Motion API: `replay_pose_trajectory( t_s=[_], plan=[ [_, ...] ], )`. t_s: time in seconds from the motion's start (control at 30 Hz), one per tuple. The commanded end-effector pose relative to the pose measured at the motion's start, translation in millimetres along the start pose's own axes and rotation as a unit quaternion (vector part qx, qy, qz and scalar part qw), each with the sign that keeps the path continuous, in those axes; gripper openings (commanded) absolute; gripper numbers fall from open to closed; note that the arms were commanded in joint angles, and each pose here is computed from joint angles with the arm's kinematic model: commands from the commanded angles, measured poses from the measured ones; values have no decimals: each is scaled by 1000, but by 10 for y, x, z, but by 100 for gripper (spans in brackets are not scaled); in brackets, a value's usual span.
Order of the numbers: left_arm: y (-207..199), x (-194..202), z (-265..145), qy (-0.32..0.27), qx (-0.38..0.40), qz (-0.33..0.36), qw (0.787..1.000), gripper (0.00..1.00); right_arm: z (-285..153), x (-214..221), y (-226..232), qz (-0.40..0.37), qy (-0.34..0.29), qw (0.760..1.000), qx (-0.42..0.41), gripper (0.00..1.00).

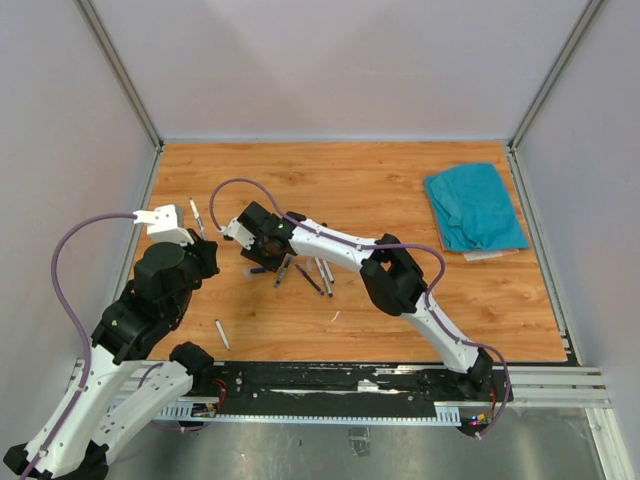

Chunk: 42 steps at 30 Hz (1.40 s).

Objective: Insert the pens into the pen caps
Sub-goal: Move the pen cap to the center of the board.

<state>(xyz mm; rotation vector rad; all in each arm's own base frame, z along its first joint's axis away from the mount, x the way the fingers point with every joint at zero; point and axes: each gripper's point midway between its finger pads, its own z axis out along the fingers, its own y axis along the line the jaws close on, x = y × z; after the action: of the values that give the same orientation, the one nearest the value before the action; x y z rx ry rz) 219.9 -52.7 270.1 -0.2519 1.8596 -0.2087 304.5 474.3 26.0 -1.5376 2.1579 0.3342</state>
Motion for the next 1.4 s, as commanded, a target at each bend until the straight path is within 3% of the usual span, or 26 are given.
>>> replay_pose_trajectory(
  t_s=[0.0,0.23,0.33,0.57,0.7,0.87,1.2,1.37],
  plan=[
    [-4,-39,32,-11,-2,-4,1000,0,159,212,-29,-19,41,999,22,27],
    [-2,-43,26,-12,-1,-5,1000,0,55,125,-75,-24,26,999,34,7],
    [-3,-44,19,-14,1,-6,1000,0,-68,-2,-76,-28,1,999,34,3],
    [-2,-64,-10,-22,7,-11,1000,0,-711,-443,-99,-23,-101,994,44,0],
    [-18,-55,-2,-20,10,-9,1000,0,-1040,-460,-151,-8,-141,988,59,1],
    [-128,-41,-3,-16,43,2,999,1,-1332,-46,-188,21,-143,987,70,1],
    [-356,-115,-24,-17,101,28,994,0,-1596,1513,89,6,-55,997,63,1],
    [-438,-122,55,-6,102,18,995,1,-1787,1811,289,-5,-66,997,37,1]
  ],
)
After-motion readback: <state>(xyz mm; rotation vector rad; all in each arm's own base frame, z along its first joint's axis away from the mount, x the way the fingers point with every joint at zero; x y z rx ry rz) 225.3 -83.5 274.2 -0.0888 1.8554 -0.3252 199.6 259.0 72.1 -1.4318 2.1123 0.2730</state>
